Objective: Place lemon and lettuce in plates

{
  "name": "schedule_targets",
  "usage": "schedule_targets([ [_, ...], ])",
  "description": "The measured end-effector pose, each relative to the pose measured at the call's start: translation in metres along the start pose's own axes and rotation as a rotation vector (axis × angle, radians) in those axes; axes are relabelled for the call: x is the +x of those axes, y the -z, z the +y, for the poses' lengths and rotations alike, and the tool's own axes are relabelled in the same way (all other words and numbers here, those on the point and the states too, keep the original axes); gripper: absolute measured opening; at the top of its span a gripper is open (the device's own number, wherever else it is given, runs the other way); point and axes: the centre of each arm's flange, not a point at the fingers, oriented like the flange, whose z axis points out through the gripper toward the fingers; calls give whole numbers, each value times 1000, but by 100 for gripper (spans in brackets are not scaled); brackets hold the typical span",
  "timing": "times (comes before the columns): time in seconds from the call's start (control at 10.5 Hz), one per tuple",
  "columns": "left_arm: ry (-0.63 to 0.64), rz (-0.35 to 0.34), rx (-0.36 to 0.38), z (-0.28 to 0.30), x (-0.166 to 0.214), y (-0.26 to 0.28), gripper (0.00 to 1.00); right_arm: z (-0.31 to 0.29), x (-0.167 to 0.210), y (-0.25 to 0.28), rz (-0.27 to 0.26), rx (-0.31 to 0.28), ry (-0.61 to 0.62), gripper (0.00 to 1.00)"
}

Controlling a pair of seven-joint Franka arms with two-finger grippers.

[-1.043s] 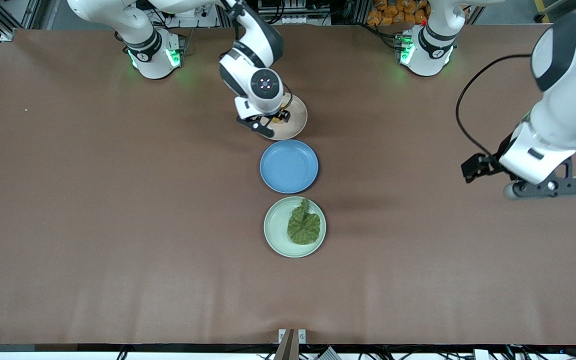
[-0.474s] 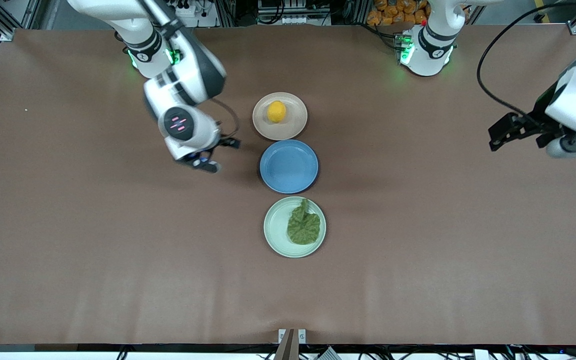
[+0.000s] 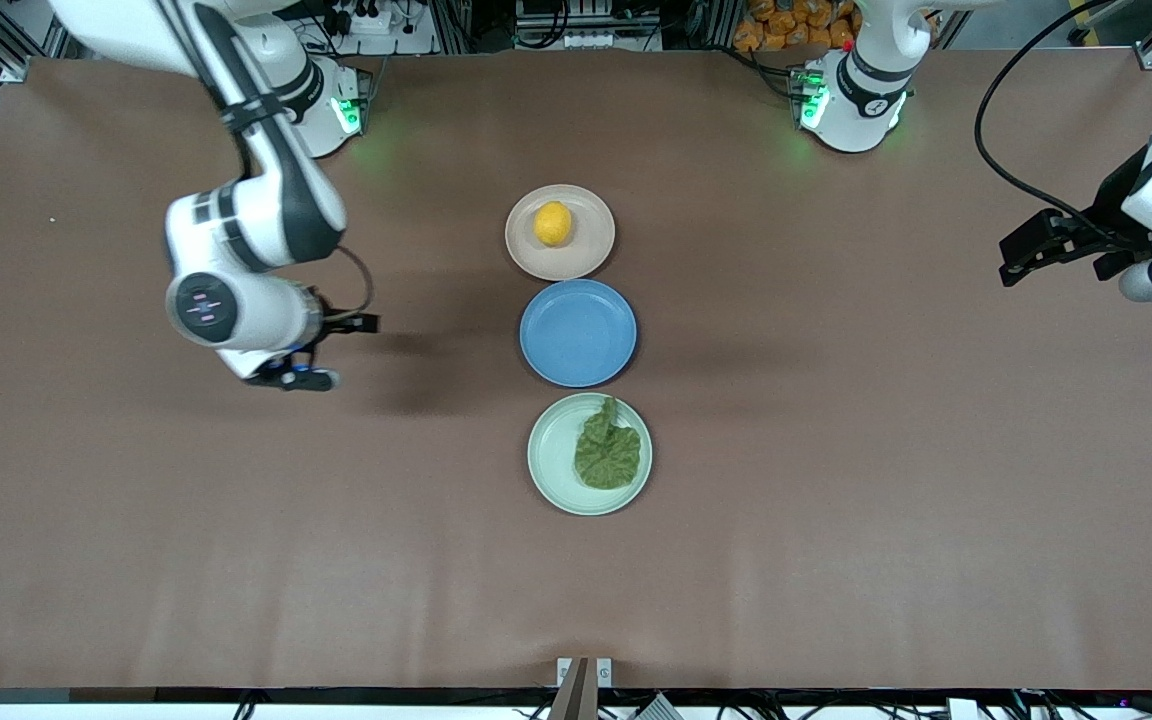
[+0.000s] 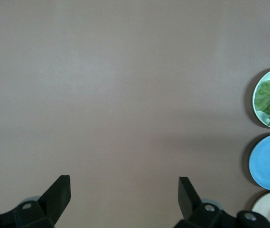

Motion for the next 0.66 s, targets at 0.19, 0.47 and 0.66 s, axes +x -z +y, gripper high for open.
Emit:
schedule_targets([
  [0.19, -2, 0, -10, -8, -2, 3, 100, 32, 12, 15, 28, 16, 6, 100],
  [0.47, 1, 4, -10, -10, -2, 5, 100, 42, 11, 64, 121, 41, 57, 100],
  [0.66, 5, -2, -9, -13, -3, 5, 100, 75, 7, 96, 182, 51, 157, 100],
])
